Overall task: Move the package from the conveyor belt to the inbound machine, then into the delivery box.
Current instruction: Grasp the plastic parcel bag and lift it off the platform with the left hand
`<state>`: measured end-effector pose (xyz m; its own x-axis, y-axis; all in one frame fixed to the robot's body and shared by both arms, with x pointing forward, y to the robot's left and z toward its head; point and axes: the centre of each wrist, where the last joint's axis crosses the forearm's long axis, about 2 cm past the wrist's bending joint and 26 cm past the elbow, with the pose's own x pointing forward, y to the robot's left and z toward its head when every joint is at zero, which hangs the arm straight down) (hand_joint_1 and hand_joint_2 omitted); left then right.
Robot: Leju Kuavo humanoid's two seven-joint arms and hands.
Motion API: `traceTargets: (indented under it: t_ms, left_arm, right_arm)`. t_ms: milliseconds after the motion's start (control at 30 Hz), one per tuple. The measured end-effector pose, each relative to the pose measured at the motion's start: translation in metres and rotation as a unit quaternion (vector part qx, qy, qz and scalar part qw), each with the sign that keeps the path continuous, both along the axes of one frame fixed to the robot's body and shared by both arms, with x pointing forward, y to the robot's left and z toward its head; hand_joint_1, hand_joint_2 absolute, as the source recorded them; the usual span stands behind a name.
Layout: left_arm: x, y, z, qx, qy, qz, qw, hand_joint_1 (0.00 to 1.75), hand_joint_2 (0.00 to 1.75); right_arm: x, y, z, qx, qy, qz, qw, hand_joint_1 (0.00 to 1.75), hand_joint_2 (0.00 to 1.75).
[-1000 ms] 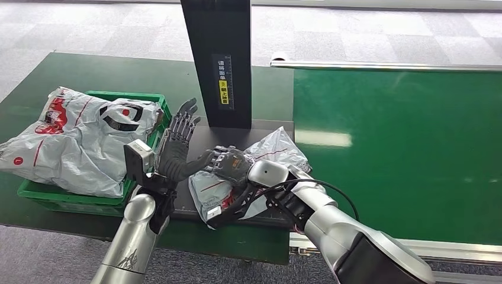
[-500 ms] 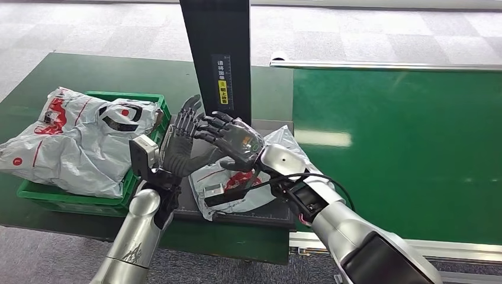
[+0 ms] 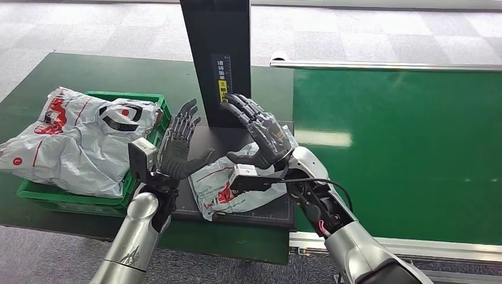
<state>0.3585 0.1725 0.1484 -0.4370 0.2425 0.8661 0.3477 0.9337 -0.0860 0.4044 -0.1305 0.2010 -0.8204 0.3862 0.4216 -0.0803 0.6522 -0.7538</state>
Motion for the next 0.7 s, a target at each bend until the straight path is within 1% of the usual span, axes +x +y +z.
traceTargets:
  t_ms: [67,100,167,200,267,300,367,433,533,600,700]
  left_arm:
    - [0.000,0.002,-0.001,-0.003,0.005,0.001,1.000,0.00,1.75]
    - [0.000,0.003,-0.001,-0.004,0.006,0.003,1.000,0.00,1.75]
    - [-0.001,0.006,-0.003,-0.005,0.008,0.006,1.000,0.00,1.75]
    - [-0.001,0.007,-0.004,-0.005,0.009,0.007,1.000,0.00,1.75]
    - [-0.003,0.009,-0.006,-0.001,0.011,0.007,1.000,0.00,1.75]
    - [-0.004,0.009,-0.008,0.002,0.013,0.006,1.000,0.00,1.75]
    - [-0.005,0.010,-0.011,0.011,0.016,-0.001,1.000,0.00,1.75]
    - [-0.007,0.008,-0.016,0.030,0.023,-0.011,0.999,0.00,1.75]
    - [-0.009,0.003,-0.025,0.092,0.049,-0.024,0.994,0.00,1.75]
    - [-0.010,-0.002,-0.032,0.145,0.068,-0.029,0.987,0.00,1.75]
    - [-0.009,-0.008,-0.040,0.218,0.095,-0.026,0.971,0.00,1.75]
  right_arm:
    - [-0.002,-0.011,-0.004,0.050,0.022,-0.017,0.998,0.00,1.75]
    - [-0.003,-0.017,-0.007,0.085,0.045,-0.022,0.995,0.00,1.75]
    - [-0.005,-0.031,-0.014,0.174,0.112,-0.019,0.978,0.00,1.75]
    - [-0.007,-0.037,-0.018,0.223,0.150,-0.011,0.963,0.00,1.75]
    - [-0.008,-0.049,-0.024,0.310,0.215,0.010,0.926,0.00,1.75]
    - [-0.009,-0.055,-0.027,0.345,0.237,0.016,0.908,0.00,1.75]
    - [-0.009,-0.067,-0.031,0.398,0.258,0.010,0.880,0.00,1.75]
    - [-0.009,-0.075,-0.034,0.440,0.266,-0.009,0.858,0.00,1.75]
    - [-0.009,-0.081,-0.036,0.486,0.277,-0.027,0.828,0.00,1.75]
    - [-0.009,-0.082,-0.036,0.498,0.283,-0.033,0.819,0.00,1.75]
    - [-0.009,-0.082,-0.036,0.497,0.284,-0.042,0.819,0.00,1.75]
